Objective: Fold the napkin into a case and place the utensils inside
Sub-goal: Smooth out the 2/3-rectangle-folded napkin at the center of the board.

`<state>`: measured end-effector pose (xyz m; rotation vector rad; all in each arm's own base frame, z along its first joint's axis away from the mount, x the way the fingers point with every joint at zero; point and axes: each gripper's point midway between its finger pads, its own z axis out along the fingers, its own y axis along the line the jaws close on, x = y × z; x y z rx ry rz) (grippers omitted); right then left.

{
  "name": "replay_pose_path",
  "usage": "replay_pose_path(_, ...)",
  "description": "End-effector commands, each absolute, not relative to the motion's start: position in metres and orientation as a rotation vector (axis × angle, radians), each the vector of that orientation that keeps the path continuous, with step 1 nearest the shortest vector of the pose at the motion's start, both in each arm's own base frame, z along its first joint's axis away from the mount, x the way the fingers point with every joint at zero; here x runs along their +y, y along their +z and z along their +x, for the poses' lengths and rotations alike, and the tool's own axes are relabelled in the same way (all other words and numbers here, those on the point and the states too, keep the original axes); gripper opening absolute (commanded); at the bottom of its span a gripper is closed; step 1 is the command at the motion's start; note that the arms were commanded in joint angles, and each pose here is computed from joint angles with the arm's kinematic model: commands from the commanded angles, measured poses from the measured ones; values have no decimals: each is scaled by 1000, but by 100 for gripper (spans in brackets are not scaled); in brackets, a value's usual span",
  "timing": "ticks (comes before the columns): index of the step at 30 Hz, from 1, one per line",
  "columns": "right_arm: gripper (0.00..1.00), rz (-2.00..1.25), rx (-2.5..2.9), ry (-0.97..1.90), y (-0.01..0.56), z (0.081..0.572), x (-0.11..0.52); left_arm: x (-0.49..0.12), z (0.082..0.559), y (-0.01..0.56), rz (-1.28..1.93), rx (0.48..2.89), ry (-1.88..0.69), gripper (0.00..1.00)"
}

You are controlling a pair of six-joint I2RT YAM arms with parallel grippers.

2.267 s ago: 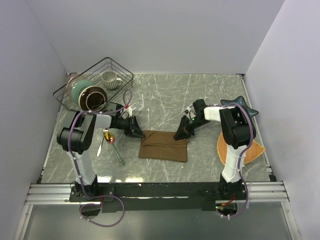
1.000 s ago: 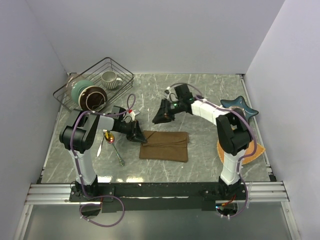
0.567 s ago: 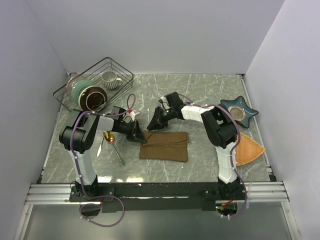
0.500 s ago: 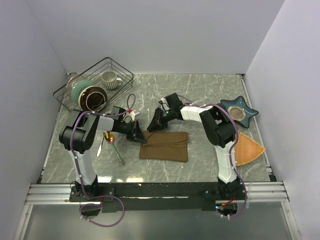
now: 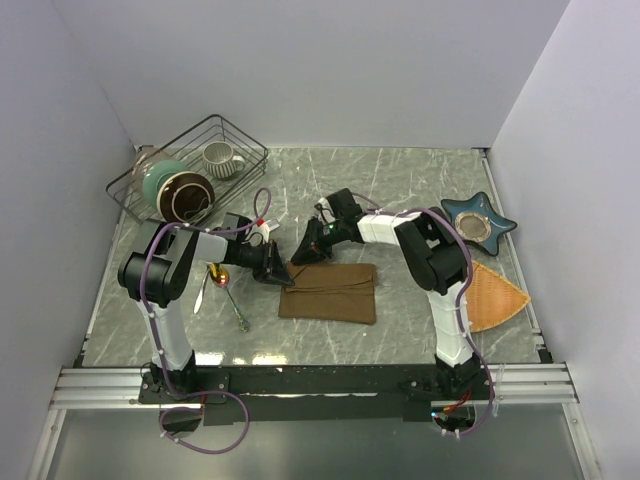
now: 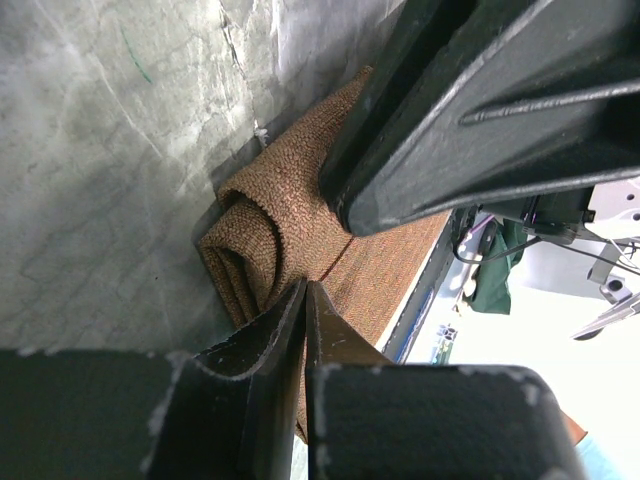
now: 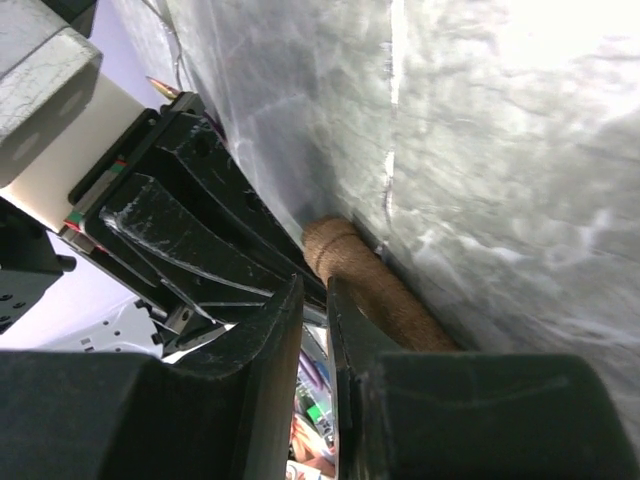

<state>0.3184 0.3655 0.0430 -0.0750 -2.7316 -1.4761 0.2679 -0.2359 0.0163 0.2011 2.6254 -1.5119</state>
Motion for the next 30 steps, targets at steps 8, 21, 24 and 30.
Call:
replay_pose_path(8, 18, -38, -2754, -1375, 6, 305, 363, -223, 271, -3, 203, 2659, -1316, 24)
replay_pose_path(21, 17, -71, -2785, -1278, -22, 302, 356, -210, 272, 101, 1012, 2099, -755, 50)
replay_pose_path(24, 17, -64, -2791, -1280, -22, 303, 356, -226, 242, 104, 1361, 1811, -546, 50)
replay_pose_path(30, 17, -57, -2796, -1279, -21, 304, 357, -243, 208, 86, 1604, 1547, -377, 54)
